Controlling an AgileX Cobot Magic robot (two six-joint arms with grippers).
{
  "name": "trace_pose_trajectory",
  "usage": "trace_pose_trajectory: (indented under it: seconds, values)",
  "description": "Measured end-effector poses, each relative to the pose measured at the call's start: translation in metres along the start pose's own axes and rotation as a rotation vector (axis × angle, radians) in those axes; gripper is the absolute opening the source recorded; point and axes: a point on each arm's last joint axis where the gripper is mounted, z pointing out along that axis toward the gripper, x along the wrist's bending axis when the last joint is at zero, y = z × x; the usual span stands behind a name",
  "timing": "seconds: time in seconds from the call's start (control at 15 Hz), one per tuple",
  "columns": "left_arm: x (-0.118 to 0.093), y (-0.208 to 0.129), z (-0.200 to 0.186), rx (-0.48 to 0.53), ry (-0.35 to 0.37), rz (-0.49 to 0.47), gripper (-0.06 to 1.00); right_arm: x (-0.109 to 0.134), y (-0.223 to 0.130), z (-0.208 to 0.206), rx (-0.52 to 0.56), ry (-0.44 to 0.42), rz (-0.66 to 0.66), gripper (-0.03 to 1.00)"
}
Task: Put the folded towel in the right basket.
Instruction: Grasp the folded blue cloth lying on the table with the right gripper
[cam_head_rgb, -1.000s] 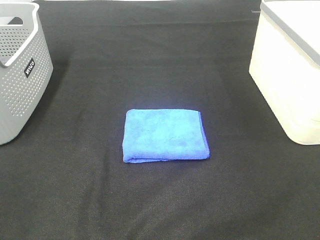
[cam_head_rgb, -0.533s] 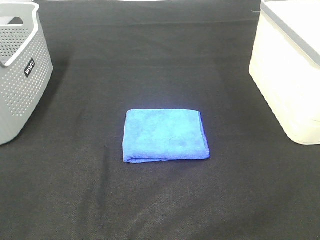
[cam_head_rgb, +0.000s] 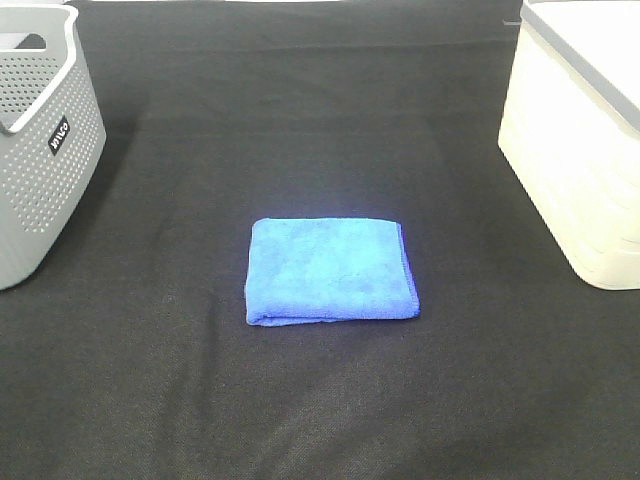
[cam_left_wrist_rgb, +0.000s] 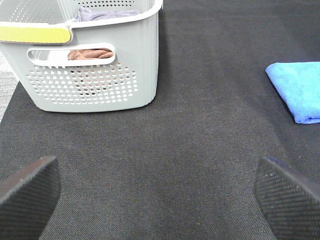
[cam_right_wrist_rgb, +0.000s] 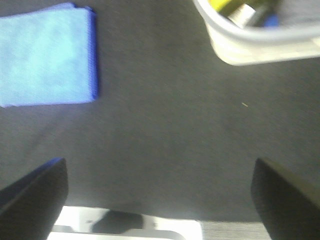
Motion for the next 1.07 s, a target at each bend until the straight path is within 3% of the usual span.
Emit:
trace_pose_trajectory:
  seconds: [0.07,0.27,0.33,0.53,0.8,1.07]
  values:
    - [0.000,0.000,0.000,0.000,0.000,0.000,0.98,0.000,0.000,0.000,0.000,0.000,0.000,0.96]
    - [0.000,0.000,0.000,0.000,0.000,0.000,0.98,0.018,0.031,0.024,0.048,0.131,0.016,0.96]
    - [0.000,0.000,0.000,0.000,0.000,0.000,0.98,0.046,0.040,0.052,0.088,0.201,-0.029,0.96]
    - [0.000,0.000,0.000,0.000,0.000,0.000,0.98,0.094,0.046,0.131,0.193,0.256,-0.083,0.96]
    - [0.000,0.000,0.000,0.000,0.000,0.000,0.98,0.098,0.047,0.230,0.298,0.276,-0.019,0.96]
    - [0.000,0.000,0.000,0.000,0.000,0.000,0.98,0.087,0.036,0.277,0.371,0.217,-0.015,0.96]
